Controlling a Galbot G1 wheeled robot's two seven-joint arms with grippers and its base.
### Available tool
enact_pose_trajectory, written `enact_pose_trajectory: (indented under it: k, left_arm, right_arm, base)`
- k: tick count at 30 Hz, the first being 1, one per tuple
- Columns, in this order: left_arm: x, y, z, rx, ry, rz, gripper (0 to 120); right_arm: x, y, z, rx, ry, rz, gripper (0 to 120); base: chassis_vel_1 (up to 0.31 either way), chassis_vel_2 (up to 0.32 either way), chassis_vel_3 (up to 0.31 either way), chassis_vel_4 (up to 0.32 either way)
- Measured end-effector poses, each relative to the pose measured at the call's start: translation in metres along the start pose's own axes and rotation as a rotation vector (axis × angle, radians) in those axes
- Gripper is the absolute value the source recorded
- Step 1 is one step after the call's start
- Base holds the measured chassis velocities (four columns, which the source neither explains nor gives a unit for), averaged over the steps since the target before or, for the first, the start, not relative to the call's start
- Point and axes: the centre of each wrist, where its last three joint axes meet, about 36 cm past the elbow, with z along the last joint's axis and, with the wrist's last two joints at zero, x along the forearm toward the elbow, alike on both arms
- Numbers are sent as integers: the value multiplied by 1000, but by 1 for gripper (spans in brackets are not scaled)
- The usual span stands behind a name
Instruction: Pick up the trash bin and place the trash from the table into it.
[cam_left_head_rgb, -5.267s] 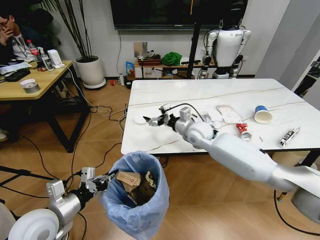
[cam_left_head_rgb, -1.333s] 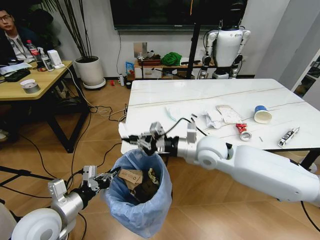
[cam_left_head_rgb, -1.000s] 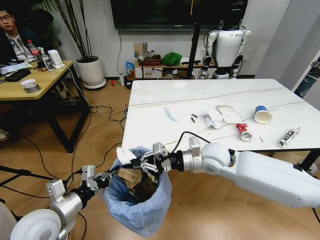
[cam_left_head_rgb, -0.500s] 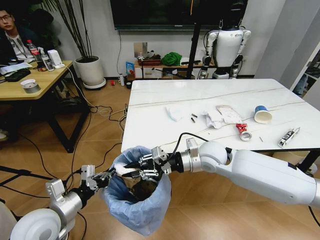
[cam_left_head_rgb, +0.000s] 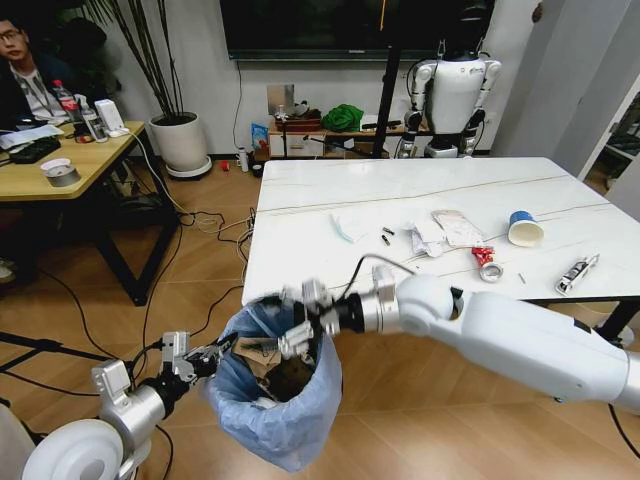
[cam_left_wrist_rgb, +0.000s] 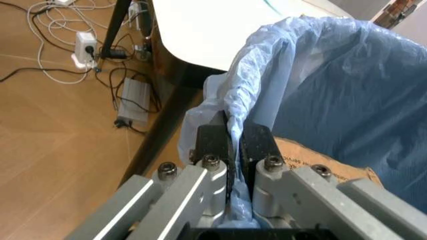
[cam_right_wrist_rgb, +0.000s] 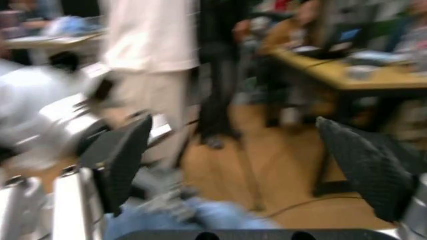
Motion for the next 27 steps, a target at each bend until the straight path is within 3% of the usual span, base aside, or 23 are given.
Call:
enact_pose_trajectory:
  k: [1, 2, 7, 13, 22, 27]
  left_arm:
    - [0, 0, 0, 0, -1, 1, 0]
    - [0, 0, 0, 0, -1, 1, 0]
    - [2, -4, 1, 1, -3, 4, 0]
    - [3, -4, 1, -1, -2, 3, 0]
    - [2, -2, 1, -5, 2, 0, 0]
    - [1, -1, 1, -5, 2, -2, 0]
  right_arm:
    - [0, -6, -7, 4, -4, 81, 97]
    - [0, -6, -7, 4, -4, 81, 97]
    - [0, -43, -14, 35, -39, 455, 100]
    - [3, -86, 3, 9, 21, 667, 100]
    - [18, -140, 47, -97, 192, 872, 100]
    - [22, -156, 68, -167, 267, 924, 100]
  base:
    - [0, 0, 0, 0]
    - [0, 0, 0, 0]
    - [0, 0, 0, 0]
    - [0, 0, 0, 0]
    - [0, 0, 0, 0]
    - [0, 0, 0, 0]
